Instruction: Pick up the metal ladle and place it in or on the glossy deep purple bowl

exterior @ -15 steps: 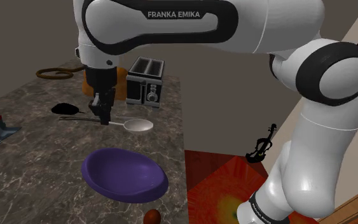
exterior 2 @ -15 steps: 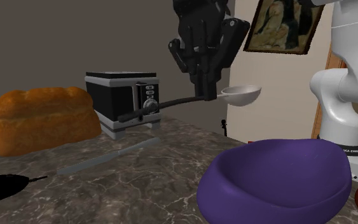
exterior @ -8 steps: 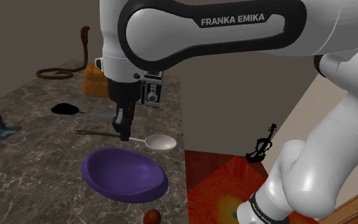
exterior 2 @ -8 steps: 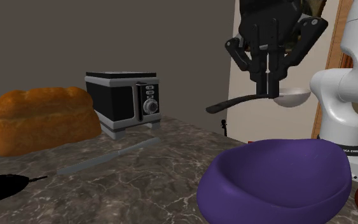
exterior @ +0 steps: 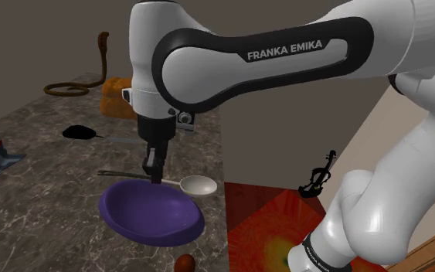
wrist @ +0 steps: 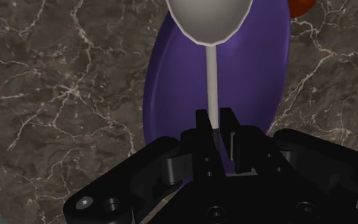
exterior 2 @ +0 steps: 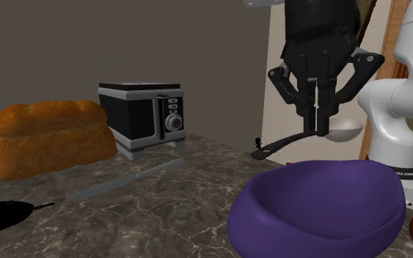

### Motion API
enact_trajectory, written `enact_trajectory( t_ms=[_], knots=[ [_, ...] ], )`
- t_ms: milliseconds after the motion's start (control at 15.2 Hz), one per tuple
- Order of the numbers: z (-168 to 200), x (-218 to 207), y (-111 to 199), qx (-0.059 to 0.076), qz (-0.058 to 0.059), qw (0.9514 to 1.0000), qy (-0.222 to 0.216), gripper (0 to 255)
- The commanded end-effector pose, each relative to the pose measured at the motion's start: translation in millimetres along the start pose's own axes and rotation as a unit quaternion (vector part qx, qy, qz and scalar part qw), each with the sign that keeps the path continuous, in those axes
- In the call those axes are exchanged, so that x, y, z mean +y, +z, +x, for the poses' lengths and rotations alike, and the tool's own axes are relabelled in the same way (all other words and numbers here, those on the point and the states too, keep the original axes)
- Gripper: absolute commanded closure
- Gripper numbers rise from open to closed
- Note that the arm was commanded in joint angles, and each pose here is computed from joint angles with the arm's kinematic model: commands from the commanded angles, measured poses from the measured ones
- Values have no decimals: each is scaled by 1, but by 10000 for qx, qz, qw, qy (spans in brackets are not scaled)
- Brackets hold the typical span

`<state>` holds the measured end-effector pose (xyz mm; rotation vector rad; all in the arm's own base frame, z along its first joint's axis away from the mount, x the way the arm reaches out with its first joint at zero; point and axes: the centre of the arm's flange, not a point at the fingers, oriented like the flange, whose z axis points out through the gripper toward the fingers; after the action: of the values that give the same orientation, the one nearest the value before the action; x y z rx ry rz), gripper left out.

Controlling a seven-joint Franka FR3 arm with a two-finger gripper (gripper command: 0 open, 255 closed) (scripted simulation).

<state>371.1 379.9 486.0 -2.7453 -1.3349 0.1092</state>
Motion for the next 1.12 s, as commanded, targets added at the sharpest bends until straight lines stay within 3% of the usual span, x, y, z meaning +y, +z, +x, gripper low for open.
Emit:
enact_trajectory(
  t_ms=[0,462,990,1056],
  knots=[
    [1,1,11,2,-1,10000,0,255],
    [2,5,47,2,-1,10000,0,255],
    [2,5,47,2,-1,10000,0,255],
    [1,6,47,2,-1,10000,0,0]
  ],
)
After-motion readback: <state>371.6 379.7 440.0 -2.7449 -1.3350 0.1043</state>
